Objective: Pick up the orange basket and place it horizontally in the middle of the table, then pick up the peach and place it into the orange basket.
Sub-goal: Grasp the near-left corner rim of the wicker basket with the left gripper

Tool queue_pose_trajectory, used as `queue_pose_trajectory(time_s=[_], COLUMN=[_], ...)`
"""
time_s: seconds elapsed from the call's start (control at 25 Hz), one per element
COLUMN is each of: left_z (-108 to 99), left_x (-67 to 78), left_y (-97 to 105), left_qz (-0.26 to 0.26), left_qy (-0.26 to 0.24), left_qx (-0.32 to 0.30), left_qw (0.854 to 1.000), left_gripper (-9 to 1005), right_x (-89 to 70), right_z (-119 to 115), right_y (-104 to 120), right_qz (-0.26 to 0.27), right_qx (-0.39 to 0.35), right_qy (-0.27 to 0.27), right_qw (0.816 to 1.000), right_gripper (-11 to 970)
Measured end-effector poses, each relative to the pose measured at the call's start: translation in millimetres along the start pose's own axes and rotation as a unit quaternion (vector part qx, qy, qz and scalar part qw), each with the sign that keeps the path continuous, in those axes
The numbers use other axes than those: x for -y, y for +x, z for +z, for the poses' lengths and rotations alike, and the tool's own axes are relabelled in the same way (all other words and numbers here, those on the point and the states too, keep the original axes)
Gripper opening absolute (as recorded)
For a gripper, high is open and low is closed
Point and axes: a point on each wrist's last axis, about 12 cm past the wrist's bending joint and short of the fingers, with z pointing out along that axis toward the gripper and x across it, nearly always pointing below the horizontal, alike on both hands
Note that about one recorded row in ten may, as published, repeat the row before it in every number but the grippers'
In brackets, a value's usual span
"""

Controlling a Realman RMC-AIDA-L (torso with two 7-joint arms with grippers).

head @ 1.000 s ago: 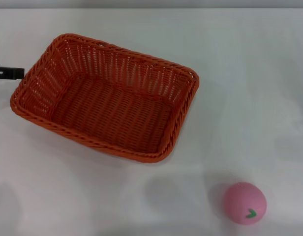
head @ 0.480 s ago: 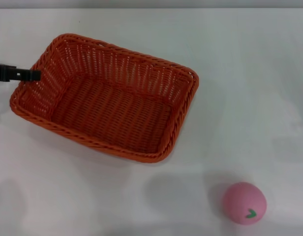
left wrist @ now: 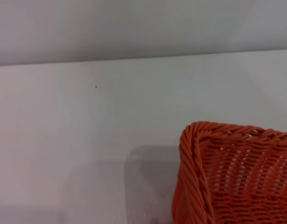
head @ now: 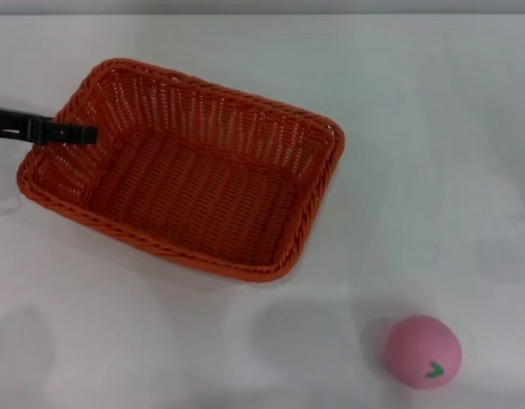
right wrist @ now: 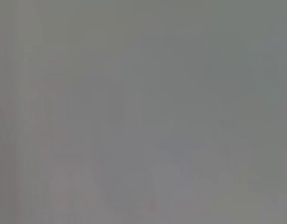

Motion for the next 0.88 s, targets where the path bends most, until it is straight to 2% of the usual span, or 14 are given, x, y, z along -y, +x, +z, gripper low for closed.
queue_pose_trajectory(time_s=[0.28,0.48,0.88], left_z=[3.0,2.9,5.1], left_x=[1.4,1.8,2.3], left_y=[-0.9,-0.6,-0.8], left_qz=[0.000,-0.004,-0.004], left_qy=[0.001,0.001,-0.007], left_qx=[-0.008,-0.017,-0.032], left_qw=[1.000,1.000,0.999], left_gripper=[872,712,282], right_x=[0.5,0.0,-1.5], right_z=[-1.0,1.2,2.9], right_y=[0.5,-0.2,-1.1], right_qz=[0.003,0.003,0.004], right_qx=[0.000,0.003,0.007], right_qy=[0.005,0.005,0.002], right_qw=[1.000,1.000,1.000], right_gripper=[868,868,868])
